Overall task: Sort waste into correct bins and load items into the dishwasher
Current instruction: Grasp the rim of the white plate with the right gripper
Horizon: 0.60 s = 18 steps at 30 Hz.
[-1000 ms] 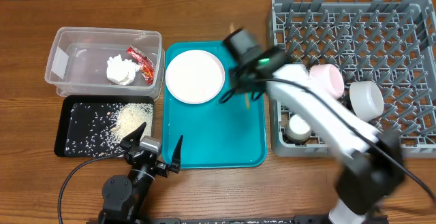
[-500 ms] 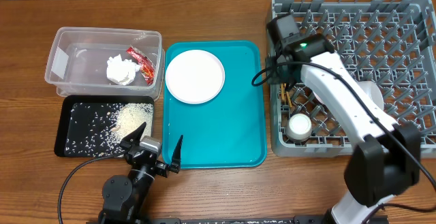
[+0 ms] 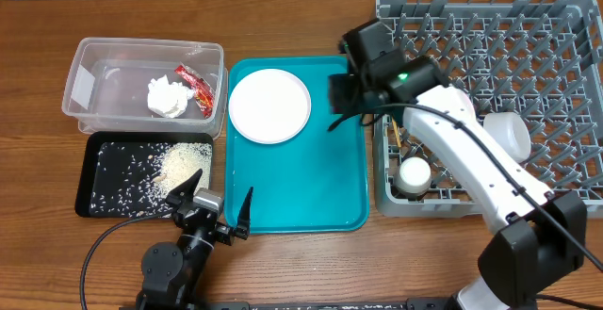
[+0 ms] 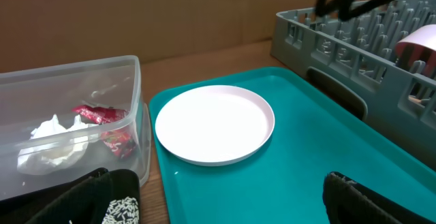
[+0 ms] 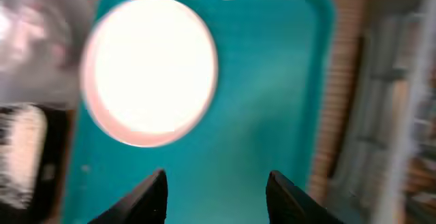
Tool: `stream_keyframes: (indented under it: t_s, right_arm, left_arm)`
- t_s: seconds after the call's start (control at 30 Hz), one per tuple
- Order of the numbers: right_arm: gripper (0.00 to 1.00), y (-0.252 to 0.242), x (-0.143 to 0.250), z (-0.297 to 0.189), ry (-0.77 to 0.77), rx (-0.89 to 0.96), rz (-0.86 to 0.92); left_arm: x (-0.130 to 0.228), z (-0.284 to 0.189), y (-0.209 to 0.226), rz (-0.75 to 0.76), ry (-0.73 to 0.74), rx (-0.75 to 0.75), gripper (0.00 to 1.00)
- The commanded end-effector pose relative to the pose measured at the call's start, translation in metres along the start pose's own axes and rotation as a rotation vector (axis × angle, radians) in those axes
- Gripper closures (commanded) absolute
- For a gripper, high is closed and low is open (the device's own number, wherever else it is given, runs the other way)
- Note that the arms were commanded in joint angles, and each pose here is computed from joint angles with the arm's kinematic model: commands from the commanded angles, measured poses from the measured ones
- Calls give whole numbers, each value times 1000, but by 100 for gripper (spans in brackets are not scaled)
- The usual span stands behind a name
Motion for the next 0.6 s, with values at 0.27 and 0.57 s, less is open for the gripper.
stream_keyframes:
  t_s: [0.27,0.57]
  right_arm:
    - [52,5,36,118,171,-37,234]
    - [58,26,64,154,243,-51,206]
  left_arm:
    - [0,0,-1,8,-7,6,0]
    - [0,0,-1,8,-6,6,0]
Point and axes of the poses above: each gripper's point midway between its finger pads, its own z axis out along the fingers, its own y axis along the line the jaws close on, x = y × z, the point moved 3 cm from there along -z, back along the fingers, and after that the axes turned 3 degrees about -z, right-handed, at the moved point
